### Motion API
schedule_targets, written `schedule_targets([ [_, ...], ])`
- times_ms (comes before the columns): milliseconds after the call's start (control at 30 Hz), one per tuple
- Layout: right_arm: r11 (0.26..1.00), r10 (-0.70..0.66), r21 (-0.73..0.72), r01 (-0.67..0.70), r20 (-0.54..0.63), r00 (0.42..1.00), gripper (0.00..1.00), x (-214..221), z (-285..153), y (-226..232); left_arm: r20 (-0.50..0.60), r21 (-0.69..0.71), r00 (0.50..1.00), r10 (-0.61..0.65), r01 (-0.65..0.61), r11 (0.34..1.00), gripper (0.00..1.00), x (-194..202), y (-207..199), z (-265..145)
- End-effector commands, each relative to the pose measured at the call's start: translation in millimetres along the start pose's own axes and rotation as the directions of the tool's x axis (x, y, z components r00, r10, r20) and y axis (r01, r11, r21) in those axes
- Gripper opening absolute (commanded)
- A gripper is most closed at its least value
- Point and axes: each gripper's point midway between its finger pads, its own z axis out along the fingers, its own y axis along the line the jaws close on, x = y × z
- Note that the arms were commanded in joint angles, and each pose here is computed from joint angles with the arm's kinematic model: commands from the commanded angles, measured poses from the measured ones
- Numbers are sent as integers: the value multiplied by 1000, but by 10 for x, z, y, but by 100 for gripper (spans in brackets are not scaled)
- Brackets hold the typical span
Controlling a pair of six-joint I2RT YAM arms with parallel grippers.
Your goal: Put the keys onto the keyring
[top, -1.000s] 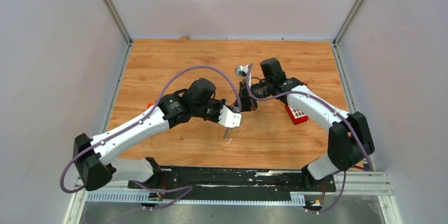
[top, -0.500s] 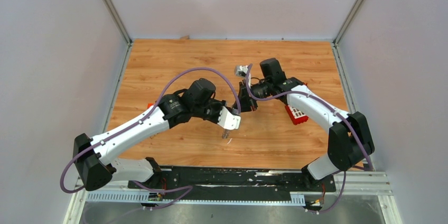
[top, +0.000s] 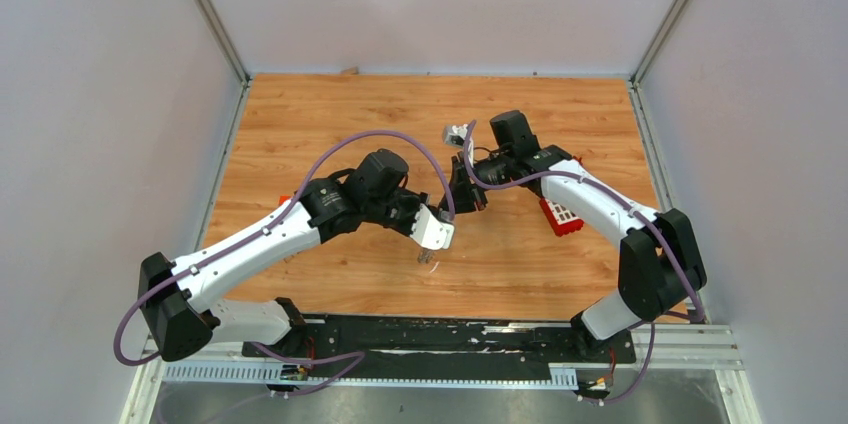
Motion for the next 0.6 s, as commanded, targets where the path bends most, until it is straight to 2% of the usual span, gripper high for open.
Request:
schedule_targets([
  [0,993,-99,-68,101,37,994,0,-235,18,134,54,-35,998,38,-37,999,0,-160,134,-88],
  [567,994,-84,-72,86,29,996,0,-209,39,108,73,-23,996,58,-57,998,0,-193,94,-117],
])
